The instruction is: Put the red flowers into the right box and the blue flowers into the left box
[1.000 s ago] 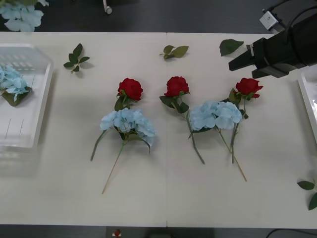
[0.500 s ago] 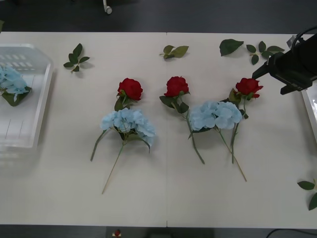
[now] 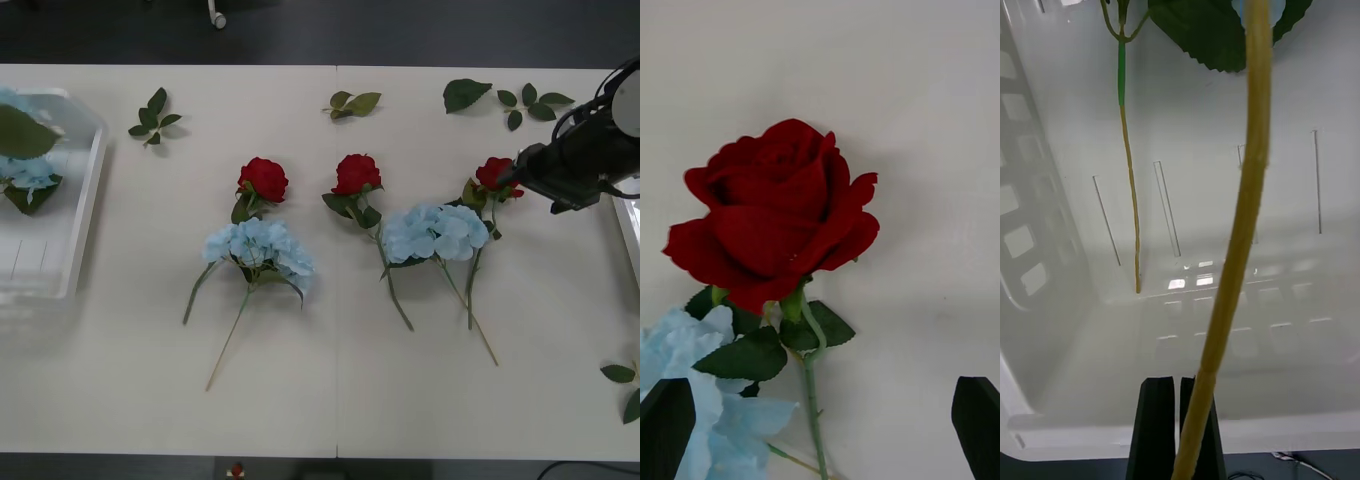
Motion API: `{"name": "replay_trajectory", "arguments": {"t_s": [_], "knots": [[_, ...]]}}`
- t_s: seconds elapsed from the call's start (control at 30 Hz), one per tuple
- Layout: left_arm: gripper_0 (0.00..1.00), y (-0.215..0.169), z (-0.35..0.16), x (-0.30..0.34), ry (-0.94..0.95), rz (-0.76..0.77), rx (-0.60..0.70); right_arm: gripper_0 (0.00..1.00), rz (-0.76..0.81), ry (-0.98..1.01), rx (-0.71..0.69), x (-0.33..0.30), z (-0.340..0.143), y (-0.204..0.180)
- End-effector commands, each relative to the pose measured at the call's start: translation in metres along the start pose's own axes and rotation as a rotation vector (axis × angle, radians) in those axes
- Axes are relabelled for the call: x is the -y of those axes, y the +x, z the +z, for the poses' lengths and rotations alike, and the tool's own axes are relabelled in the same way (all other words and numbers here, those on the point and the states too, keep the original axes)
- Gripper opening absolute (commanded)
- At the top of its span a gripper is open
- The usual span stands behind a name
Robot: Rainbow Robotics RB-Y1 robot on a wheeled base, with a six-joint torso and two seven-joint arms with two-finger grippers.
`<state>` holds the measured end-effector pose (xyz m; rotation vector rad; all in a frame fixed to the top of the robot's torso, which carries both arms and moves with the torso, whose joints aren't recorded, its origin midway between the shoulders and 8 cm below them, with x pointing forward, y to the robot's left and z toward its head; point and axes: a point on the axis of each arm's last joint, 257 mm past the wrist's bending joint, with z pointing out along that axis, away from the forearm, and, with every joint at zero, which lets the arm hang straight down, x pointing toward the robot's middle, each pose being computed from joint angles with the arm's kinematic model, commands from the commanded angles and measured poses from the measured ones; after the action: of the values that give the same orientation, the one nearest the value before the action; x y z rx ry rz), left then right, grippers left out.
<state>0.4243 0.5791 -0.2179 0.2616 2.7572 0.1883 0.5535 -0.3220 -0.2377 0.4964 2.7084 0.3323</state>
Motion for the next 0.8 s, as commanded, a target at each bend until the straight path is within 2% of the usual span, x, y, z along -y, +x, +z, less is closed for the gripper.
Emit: {"name": "replay_trajectory", "arguments": {"t_s": [0.03,0.33,0.37,0.4,0.43,0.47,0.57,0.8], "knots": [[0.00,-0.005,-0.010,-0.025,-0.086,0.021,-0.003,1.00,-0.060,-0.014,0.033,-0.014,0.005,-0.011],[0.00,-0.009,0.006,-0.019,-0.096,0.032,-0.002,1.00,-0.088,-0.014,0.033,-0.020,0.032,-0.005],[0.38,-0.010,0.006,-0.019,-0.097,0.034,0.003,1.00,-0.103,-0.012,0.035,-0.021,0.033,-0.004],[0.57,-0.012,0.005,-0.020,-0.099,0.034,0.008,1.00,-0.108,-0.010,0.031,-0.021,0.035,-0.002],[0.85,-0.013,0.005,-0.020,-0.098,0.035,0.014,1.00,-0.120,-0.005,0.031,-0.020,0.036,-0.002],[1.00,-0.017,0.003,-0.020,-0.100,0.037,0.025,1.00,-0.137,-0.001,0.029,-0.020,0.037,0.000],[1.00,-0.025,-0.004,-0.022,-0.104,0.040,0.054,1.00,-0.192,0.007,0.025,-0.018,0.039,0.002],[1.00,-0.040,-0.036,-0.021,-0.049,0.001,0.111,1.00,-0.213,0.019,0.008,-0.017,0.049,0.011]]}}
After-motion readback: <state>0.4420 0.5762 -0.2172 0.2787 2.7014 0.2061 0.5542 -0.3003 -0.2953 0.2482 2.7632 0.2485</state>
